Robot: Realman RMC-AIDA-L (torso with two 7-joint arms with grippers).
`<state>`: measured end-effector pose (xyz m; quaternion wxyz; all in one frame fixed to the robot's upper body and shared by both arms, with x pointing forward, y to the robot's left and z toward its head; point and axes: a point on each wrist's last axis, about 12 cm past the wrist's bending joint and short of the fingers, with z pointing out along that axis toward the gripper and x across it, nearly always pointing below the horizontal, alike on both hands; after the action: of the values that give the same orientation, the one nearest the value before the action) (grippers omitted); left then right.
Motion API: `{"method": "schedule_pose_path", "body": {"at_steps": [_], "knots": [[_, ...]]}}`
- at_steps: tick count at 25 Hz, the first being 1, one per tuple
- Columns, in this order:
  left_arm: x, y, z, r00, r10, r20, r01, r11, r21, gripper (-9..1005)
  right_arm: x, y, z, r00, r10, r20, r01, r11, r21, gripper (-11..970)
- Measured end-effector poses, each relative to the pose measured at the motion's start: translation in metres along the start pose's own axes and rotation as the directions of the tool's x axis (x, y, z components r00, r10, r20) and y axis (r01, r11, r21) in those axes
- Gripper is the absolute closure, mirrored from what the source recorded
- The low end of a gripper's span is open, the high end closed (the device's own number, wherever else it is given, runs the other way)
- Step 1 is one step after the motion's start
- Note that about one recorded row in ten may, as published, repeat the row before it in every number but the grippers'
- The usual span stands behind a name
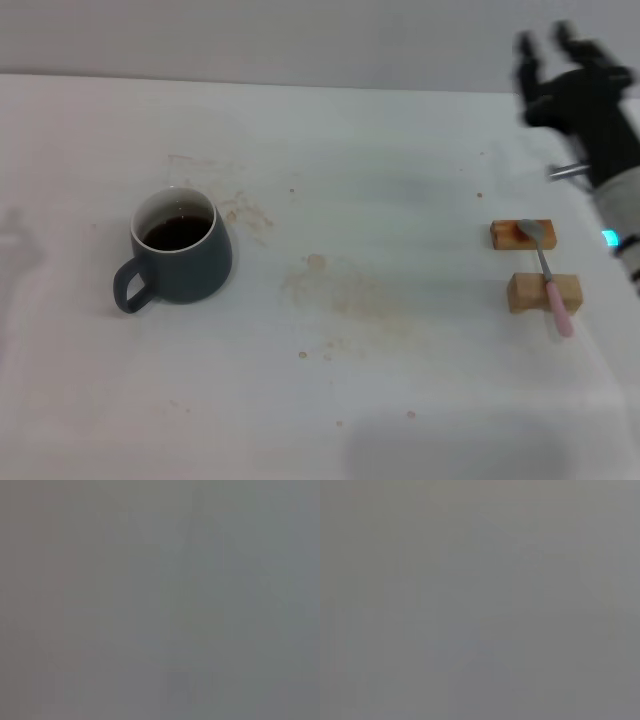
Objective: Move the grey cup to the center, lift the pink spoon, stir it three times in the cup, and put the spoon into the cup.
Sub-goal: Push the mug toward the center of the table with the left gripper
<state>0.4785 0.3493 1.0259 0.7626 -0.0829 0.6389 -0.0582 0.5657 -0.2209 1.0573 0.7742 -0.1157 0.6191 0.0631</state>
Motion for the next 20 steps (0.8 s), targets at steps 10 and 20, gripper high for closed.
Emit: {"method": "schedule_pose_path", "body": {"at_steps": [10,20], "knots": [[-0.002,0.034,-0.028,0.999,0.033,0.0,-0.032,0.98,-0.196,927,0.004,-0.061,-0.035,0.993,0.102,0.056,-0.115,0.943,0.311,629],[0.001,0.033,-0.027,0.999,0.036,-0.029,-0.04,0.984,-0.175,669,0.008,-0.067,-0.045,0.985,0.16,0.064,-0.172,0.925,0.338,630]]}}
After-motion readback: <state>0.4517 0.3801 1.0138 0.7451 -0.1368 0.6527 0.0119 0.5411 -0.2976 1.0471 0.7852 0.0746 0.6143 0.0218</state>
